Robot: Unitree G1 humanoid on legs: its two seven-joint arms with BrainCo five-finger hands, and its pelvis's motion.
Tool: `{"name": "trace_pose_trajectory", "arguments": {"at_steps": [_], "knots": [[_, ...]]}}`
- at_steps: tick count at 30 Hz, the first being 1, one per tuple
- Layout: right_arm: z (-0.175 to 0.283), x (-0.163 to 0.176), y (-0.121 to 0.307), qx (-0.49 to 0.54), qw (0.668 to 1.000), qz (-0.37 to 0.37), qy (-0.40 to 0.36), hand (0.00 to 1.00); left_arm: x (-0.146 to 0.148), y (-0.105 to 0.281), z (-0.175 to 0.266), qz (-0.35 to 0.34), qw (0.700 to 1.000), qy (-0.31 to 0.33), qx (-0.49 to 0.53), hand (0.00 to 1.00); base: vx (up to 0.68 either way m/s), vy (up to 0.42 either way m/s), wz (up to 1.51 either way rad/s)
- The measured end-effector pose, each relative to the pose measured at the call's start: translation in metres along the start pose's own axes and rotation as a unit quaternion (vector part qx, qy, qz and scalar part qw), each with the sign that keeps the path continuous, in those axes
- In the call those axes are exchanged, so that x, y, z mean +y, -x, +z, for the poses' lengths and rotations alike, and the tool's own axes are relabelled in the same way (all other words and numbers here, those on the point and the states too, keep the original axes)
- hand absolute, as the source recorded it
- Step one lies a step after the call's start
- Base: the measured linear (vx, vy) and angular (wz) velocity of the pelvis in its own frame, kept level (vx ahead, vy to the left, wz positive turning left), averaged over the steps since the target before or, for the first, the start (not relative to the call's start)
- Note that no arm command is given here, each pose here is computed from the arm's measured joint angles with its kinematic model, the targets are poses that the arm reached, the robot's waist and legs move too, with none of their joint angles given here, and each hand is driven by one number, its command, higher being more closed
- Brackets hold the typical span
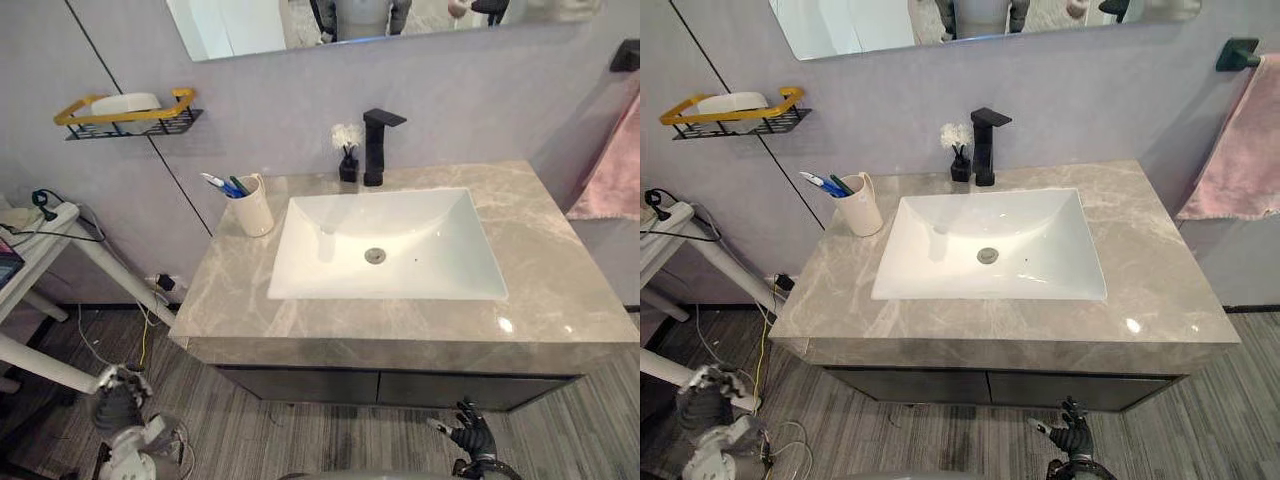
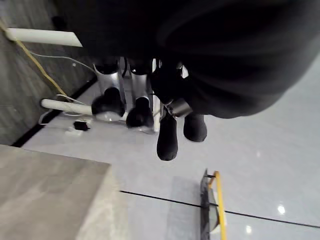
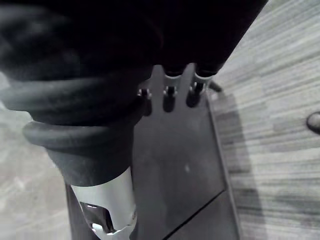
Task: Organize washtable
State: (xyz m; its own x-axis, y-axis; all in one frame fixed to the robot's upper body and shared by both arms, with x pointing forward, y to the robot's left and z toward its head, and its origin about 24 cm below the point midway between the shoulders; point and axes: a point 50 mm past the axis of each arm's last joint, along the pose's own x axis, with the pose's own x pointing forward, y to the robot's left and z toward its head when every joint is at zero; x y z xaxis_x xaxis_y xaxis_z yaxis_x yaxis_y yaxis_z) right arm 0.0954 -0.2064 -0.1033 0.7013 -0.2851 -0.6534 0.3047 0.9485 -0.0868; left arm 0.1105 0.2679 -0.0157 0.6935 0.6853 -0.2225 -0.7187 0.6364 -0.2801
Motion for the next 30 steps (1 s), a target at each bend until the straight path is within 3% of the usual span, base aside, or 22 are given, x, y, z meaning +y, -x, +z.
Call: {"name": "trace_pose_trajectory", "arguments": {"at_steps": [8,16,23,30], "knots": [[0.006,0.007,0.001,-0.013,1.0,0.012,0.006,0.0,0.006,0.019,-0.071,-0.014,0.984,-0.017,0.175,0.0,0.05,0.015,0.09],[-0.002,0.012,-0.012,0.016,1.0,0.011,0.009,0.0,0.001,0.057,-0.139,-0.067,0.931,-0.098,0.345,0.0,0.04,-0.006,-0.17],[-0.03,0.005,-0.014,0.083,0.996,-0.006,0.014,0.0,0.0,0.072,-0.16,-0.109,0.894,-0.175,0.398,0.0,-0.01,0.009,-0.11],[-0.029,0.009,-0.023,0.092,0.996,0.002,0.019,0.0,0.001,0.062,-0.16,-0.129,0.884,-0.215,0.394,0.0,-0.06,0.05,-0.08]]}}
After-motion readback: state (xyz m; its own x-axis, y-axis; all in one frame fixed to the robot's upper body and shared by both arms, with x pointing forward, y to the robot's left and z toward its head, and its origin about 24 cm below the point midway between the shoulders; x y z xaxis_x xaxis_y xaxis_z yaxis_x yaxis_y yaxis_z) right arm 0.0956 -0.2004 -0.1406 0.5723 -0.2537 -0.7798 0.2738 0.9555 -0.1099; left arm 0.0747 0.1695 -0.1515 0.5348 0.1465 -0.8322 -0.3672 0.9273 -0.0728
